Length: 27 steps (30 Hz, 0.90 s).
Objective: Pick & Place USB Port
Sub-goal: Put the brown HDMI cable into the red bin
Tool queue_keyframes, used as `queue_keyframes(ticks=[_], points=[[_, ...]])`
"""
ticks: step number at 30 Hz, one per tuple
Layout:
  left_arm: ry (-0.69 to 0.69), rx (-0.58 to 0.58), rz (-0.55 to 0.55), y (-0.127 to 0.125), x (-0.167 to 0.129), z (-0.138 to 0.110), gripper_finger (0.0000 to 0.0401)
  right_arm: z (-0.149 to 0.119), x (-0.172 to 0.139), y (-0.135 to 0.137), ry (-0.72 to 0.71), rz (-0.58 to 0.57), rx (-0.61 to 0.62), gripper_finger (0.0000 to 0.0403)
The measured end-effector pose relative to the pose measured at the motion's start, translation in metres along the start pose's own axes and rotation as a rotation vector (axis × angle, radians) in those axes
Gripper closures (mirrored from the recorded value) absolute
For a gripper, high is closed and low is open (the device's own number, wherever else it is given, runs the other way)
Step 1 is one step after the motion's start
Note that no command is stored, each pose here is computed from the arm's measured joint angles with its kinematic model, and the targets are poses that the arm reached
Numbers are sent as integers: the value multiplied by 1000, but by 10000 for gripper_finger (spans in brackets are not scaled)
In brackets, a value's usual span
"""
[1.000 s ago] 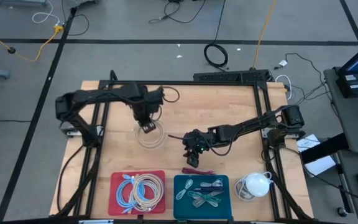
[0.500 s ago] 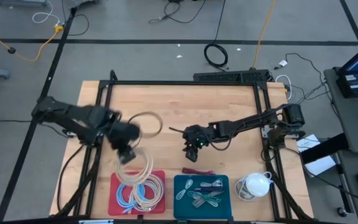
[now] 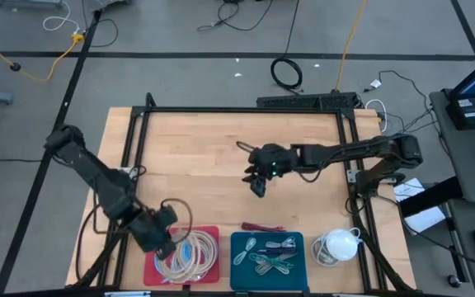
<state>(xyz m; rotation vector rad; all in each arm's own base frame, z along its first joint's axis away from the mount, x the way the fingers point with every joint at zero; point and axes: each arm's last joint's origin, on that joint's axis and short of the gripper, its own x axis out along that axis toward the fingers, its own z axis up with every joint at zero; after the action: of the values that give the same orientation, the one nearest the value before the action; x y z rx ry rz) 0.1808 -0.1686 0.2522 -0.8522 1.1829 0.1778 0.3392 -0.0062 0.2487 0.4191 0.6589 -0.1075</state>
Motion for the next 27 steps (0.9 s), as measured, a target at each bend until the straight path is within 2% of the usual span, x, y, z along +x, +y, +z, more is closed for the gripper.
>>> queue_keyframes(ticks=[2,5,9,12,16,23,27], points=[[-9,-5,-7,6,9,-10,353,5,-9,1,-27,8,-15,248],[-8,-32,46,21,21,-21,353,8,-25,3,-41,16,-36,248],[31,-53,42,35,35,-35,353,8,-49,8,-31,47,-45,248],[42,-68,21,45,46,-39,353,7,-65,14,-24,77,-48,248],[39,-81,51,54,51,-39,350,2,-78,19,0,91,-59,248],[106,-110,174,59,43,-29,226,-5,-81,21,62,77,-65,248],[125,-92,133,53,30,-26,182,-5,-81,21,61,77,-63,248]])
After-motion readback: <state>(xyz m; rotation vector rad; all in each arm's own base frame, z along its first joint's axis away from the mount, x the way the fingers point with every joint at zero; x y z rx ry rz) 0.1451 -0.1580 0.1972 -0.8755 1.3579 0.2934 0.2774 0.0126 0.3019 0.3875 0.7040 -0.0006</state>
